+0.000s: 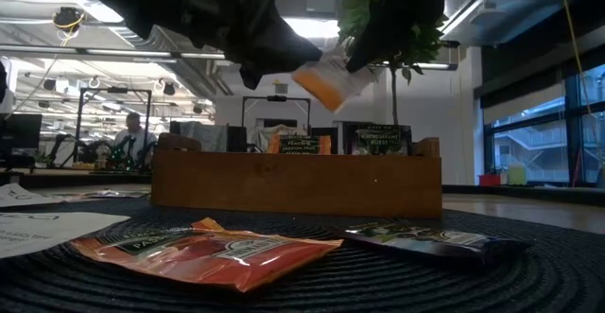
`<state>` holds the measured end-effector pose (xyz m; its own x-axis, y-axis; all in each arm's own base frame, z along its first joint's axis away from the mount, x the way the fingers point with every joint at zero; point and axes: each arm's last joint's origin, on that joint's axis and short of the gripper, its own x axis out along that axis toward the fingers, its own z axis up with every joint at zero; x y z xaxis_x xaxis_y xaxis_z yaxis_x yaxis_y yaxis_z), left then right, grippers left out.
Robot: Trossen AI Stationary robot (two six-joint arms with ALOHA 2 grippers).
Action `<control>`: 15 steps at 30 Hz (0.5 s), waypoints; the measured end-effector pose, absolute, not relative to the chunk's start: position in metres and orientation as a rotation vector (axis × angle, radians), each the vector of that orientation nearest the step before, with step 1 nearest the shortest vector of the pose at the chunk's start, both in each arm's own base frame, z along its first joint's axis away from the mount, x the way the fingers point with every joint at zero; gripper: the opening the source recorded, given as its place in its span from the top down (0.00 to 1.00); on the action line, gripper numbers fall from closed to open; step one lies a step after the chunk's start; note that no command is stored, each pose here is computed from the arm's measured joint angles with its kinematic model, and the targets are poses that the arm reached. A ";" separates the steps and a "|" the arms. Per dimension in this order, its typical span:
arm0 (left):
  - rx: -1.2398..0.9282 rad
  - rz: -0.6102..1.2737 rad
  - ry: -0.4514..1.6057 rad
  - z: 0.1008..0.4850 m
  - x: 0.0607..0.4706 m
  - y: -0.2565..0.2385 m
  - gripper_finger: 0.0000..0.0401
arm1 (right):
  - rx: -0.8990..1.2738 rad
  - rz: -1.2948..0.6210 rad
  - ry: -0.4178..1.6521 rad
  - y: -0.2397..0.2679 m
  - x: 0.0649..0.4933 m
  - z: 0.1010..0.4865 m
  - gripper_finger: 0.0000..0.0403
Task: Pick & Place Tea
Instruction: Put the white orange tea bag into the left section of the wooden organizer
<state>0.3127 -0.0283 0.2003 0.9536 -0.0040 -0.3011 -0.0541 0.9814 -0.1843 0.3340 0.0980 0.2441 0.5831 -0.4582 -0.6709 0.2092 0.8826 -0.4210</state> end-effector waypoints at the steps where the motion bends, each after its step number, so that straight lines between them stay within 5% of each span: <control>1: -0.191 0.026 0.305 0.200 0.313 -0.028 0.81 | -0.308 -0.389 0.869 0.098 0.334 0.244 0.99; 15: -0.187 0.047 0.317 0.199 0.312 -0.027 0.90 | -0.295 -0.368 0.869 0.099 0.335 0.244 0.99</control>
<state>0.3123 -0.0270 0.1990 0.9494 0.0168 -0.3137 -0.0754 0.9816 -0.1755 0.3348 0.0988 0.2440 0.5898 -0.4288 -0.6843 0.1925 0.8976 -0.3966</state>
